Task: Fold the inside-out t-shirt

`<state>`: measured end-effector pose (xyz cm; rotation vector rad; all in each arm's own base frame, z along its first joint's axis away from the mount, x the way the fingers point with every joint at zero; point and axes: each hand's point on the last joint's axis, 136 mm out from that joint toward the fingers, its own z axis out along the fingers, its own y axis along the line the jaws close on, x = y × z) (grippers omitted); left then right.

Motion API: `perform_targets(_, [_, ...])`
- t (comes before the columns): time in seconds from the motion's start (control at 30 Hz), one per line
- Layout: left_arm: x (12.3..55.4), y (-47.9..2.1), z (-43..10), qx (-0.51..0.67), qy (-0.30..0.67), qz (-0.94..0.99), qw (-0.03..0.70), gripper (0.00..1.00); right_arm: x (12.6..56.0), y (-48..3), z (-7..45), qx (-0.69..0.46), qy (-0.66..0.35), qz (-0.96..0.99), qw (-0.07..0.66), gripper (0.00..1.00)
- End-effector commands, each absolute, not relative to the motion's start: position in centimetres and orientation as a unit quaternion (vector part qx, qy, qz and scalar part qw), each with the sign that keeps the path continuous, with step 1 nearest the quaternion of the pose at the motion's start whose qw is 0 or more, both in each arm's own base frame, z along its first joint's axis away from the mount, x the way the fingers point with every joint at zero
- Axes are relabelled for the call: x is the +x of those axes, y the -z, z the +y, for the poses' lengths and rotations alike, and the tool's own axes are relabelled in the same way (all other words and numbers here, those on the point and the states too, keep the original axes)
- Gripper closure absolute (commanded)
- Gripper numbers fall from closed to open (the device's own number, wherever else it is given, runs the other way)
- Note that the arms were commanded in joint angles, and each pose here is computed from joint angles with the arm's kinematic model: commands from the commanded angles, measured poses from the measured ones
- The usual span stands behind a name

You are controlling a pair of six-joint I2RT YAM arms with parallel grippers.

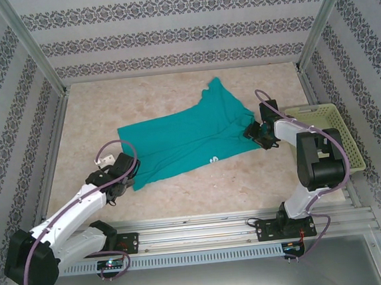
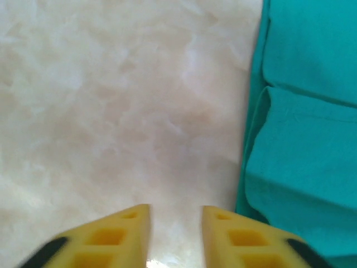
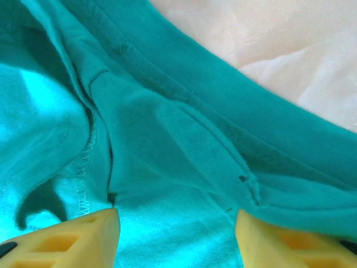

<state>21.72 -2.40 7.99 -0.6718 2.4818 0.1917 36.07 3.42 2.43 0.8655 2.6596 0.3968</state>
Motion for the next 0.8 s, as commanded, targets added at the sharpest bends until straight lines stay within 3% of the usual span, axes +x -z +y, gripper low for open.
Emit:
perform_targets(0.0, [22.3,-10.0,-2.7,-0.245,-0.068,0.927,0.277,0.62,35.5,-4.3,2.5,0.301,-0.122,0.93,0.172,0.41])
perform_targets(0.07, [23.6,-11.1,-4.4,-0.218,-0.038,0.932,0.287,0.54,35.4,-6.1,2.4,0.286,-0.115,0.932,0.193,0.4])
perform_targets(0.23, [26.8,-10.8,-9.1,-0.169,0.024,0.946,0.274,0.48,36.1,-9.4,3.2,0.241,-0.098,0.937,0.234,0.39])
perform_targets(0.53, [28.9,-5.3,-11.0,-0.174,0.029,0.959,0.221,0.47,39.2,-7.2,7.1,0.208,-0.125,0.95,0.194,0.41])
perform_targets(0.77, [28.2,-3.0,-8.7,-0.188,0.0,0.962,0.2,0.48,40.9,-5.1,9.4,0.198,-0.117,0.96,0.162,0.58])
